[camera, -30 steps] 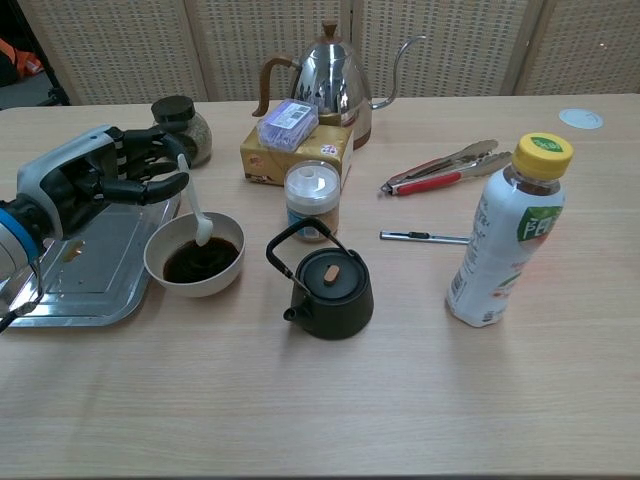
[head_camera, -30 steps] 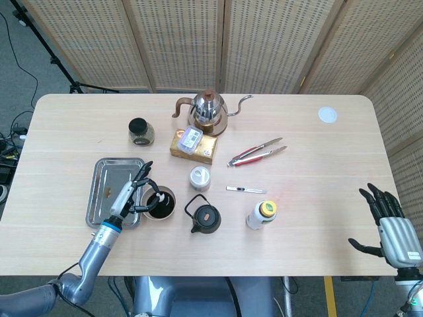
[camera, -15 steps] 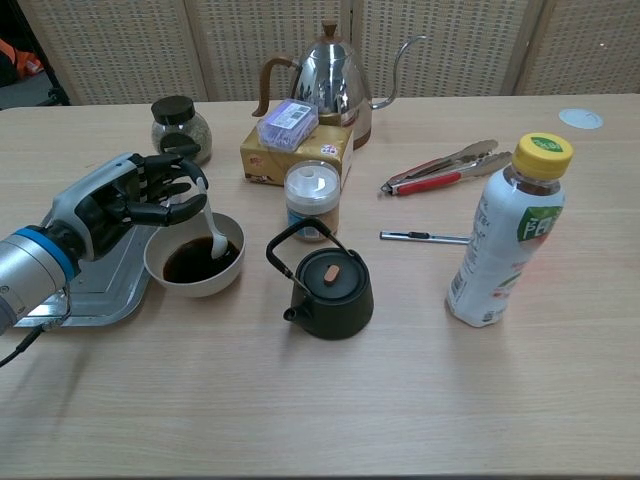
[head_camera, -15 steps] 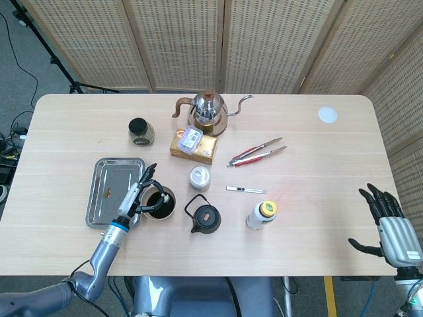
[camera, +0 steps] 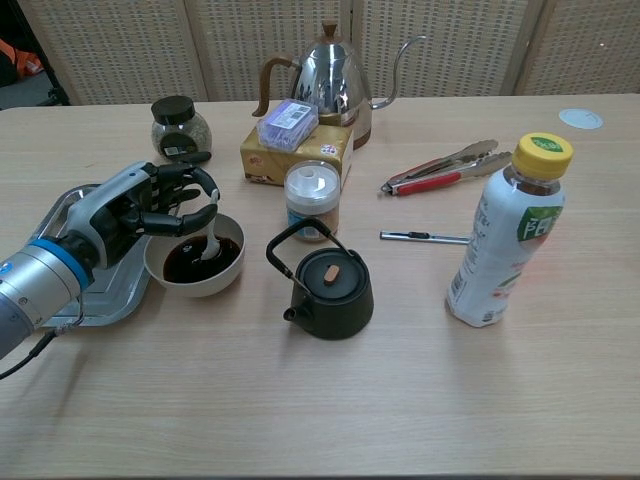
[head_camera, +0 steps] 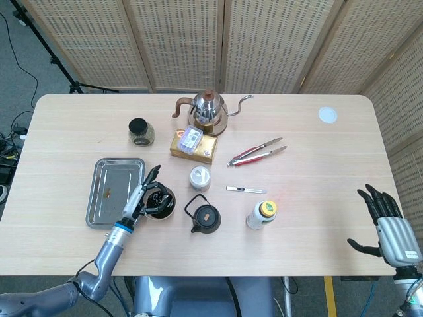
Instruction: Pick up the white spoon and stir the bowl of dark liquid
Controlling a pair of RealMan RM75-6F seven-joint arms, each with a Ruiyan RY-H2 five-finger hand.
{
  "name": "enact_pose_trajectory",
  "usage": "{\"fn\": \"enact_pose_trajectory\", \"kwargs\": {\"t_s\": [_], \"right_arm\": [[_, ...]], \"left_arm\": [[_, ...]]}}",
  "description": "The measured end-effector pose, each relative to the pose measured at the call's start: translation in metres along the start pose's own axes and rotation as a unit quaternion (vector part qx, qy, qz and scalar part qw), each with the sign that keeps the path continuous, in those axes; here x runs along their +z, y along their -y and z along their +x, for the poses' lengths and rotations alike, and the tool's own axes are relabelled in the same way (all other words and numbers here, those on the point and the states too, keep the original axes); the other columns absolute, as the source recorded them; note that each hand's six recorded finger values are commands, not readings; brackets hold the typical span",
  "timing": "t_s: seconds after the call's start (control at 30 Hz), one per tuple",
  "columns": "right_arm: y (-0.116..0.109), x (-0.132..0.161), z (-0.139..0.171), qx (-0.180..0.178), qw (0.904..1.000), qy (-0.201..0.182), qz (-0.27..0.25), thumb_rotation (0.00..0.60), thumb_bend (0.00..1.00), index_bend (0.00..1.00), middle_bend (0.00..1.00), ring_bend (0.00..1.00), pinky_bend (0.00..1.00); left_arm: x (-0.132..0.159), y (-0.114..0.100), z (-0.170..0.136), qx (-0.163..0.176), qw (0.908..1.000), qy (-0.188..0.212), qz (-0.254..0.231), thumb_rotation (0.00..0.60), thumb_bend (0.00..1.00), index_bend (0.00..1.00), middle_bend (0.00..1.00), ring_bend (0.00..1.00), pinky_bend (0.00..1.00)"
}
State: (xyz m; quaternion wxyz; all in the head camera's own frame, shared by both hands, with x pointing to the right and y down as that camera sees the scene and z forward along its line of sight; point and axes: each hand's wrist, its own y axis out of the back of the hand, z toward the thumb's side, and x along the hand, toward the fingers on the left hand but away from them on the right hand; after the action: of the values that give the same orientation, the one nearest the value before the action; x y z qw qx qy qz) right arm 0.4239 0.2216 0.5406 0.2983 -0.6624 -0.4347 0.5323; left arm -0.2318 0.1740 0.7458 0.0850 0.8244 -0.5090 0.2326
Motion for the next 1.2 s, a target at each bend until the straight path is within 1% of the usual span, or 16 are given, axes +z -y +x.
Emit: {"fn": "enact_pose_trajectory", "kwargs": {"t_s": [0.43,0.9,1.03,1.2], "right_arm": [[0.001,0.001,0.000,0.002,1.0000,-0.001,0.000,0.600,0.00,0.00,0.00,0.00,0.00],[0.002,0.001,0.001,0.005,1.0000,-0.002,-0.002,0.600,0.00,0.00,0.00,0.00,0.00],[0.002,0.002,0.001,0.006,1.0000,-0.003,-0.002,0.600,0.00,0.00,0.00,0.00,0.00],[0.003,0.002,0.001,0.006,1.0000,-0.002,-0.001,0.600,0.00,0.00,0.00,0.00,0.00]], "left_arm": [[0.004,0.005,-0.010,-0.010,0.9998,0.014,-0.010,0.600,0.41,0.63,0.00,0.00,0.00],[0.004,0.014,-0.028,-0.036,0.9989,0.018,-0.023,0.600,0.43,0.64,0.00,0.00,0.00],[0.000,0.006,-0.033,-0.029,0.9993,0.016,-0.019,0.600,0.43,0.64,0.00,0.00,0.00],[-0.004,-0.007,-0.030,-0.011,0.9998,0.013,-0.011,0.600,0.43,0.64,0.00,0.00,0.00]]}}
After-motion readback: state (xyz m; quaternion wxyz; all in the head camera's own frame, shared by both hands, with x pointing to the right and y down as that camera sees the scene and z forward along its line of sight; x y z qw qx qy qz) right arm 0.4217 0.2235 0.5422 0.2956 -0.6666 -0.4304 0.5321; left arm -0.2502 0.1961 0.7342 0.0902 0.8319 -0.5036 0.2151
